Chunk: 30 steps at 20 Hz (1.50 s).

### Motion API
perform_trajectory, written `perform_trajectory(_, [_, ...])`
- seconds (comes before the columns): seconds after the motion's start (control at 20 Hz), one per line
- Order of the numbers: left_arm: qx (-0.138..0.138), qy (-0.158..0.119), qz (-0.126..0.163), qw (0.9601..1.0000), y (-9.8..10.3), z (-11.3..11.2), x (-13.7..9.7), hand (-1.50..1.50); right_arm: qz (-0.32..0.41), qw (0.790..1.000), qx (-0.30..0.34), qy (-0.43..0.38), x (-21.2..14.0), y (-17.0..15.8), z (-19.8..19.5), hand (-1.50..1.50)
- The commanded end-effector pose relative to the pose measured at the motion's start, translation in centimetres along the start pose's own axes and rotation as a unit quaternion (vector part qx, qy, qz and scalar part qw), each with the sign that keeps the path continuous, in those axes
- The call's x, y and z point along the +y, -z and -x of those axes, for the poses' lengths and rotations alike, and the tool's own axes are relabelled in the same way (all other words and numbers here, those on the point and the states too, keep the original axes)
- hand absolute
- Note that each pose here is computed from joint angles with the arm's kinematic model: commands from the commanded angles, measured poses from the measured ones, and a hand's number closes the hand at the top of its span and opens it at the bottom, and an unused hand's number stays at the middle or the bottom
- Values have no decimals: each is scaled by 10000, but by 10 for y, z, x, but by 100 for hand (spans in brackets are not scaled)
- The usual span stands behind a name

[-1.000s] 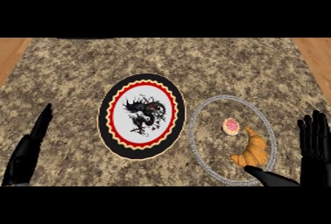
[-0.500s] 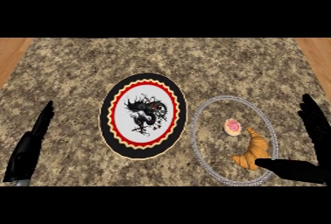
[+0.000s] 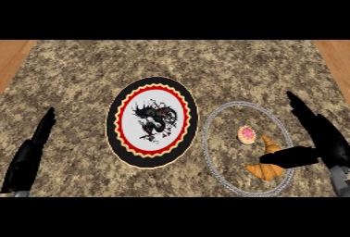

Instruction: Pick the cupcake from the placemat and place it in the plate

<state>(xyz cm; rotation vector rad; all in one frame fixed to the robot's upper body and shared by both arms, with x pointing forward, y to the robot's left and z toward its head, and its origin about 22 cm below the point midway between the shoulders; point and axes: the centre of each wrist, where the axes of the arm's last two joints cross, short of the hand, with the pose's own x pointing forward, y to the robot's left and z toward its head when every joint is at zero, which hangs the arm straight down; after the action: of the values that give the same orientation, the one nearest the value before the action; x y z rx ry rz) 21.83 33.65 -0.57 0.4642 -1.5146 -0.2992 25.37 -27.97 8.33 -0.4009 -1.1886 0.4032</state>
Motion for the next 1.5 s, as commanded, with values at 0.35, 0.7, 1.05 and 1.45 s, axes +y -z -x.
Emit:
perform_trajectory(0.35, [-11,35,-97,9999,-1,-5,-1,0,-755,9948,328,-605,0,26,20,-150])
perform_trajectory(0.7, [-5,15,-41,10000,0,5,18,0,-1271,9892,320,-658,41,53,23,-150])
perform_trajectory(1.05, [-6,9,-63,10000,1,4,3,0,-1301,9883,354,-708,30,68,41,-150])
perform_trajectory(1.45, [38,-10,-55,10000,8,-4,6,0,-1334,9880,407,-662,68,65,49,-150])
